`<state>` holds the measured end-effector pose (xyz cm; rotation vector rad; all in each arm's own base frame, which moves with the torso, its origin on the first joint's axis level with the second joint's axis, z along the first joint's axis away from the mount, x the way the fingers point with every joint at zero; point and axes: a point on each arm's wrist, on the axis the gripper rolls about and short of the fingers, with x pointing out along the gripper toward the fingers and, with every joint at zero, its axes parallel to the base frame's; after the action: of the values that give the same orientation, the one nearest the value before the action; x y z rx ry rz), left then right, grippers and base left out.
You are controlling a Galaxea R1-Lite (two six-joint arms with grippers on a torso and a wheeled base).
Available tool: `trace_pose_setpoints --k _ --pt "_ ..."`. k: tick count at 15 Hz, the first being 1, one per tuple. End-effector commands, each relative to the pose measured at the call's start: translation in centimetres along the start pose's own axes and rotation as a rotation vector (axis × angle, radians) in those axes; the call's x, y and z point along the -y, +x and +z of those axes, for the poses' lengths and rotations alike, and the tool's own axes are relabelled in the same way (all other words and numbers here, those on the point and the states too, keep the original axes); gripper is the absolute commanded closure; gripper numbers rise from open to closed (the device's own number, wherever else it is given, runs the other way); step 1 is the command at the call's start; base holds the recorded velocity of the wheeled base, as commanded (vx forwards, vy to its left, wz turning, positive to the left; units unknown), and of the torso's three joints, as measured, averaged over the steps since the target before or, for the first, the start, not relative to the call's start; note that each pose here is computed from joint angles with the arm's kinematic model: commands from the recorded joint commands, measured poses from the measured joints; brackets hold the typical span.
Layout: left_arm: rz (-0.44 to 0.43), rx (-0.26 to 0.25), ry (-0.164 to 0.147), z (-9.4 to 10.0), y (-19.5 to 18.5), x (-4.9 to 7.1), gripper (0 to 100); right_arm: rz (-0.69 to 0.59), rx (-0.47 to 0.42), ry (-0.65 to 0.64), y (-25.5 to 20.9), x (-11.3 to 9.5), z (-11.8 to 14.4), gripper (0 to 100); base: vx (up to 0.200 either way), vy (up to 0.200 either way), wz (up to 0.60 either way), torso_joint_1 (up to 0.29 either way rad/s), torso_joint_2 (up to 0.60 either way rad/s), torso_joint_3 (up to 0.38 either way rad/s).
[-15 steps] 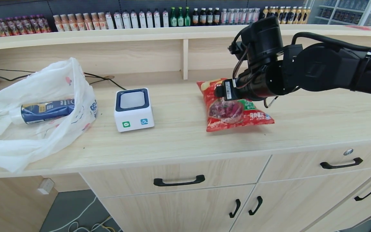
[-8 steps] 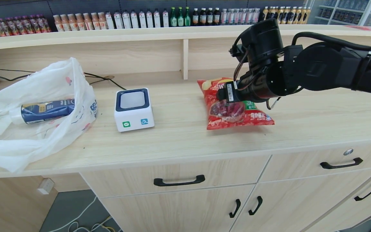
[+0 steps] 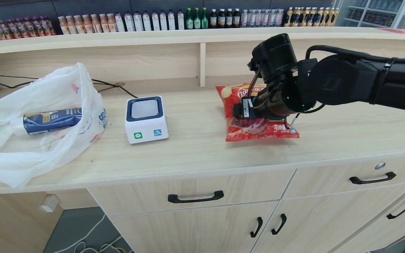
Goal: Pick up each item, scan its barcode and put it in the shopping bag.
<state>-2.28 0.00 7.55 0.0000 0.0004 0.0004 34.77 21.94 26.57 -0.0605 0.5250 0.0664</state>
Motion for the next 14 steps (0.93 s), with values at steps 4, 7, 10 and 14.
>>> trace_pose_setpoints --k 4,7,10,14 --pt "0.0 0.0 0.0 0.0 0.0 0.0 0 0.03 -0.058 -0.023 1.8 -0.7 -1.2 0 0.0 0.0 0.0 0.0 0.0 0.0" --pt "0.0 0.0 0.0 0.0 0.0 0.0 0 0.021 -0.102 -0.043 2.7 -1.0 -2.1 0 0.0 0.0 0.0 0.0 0.0 0.0" --pt "0.0 0.0 0.0 0.0 0.0 0.0 0 0.018 -0.119 -0.056 3.4 -1.3 -2.6 0 0.0 0.0 0.0 0.0 0.0 0.0" --pt "0.0 0.0 0.0 0.0 0.0 0.0 0 -0.015 -0.107 -0.063 3.4 -1.5 -2.7 0 0.0 0.0 0.0 0.0 0.0 0.0"
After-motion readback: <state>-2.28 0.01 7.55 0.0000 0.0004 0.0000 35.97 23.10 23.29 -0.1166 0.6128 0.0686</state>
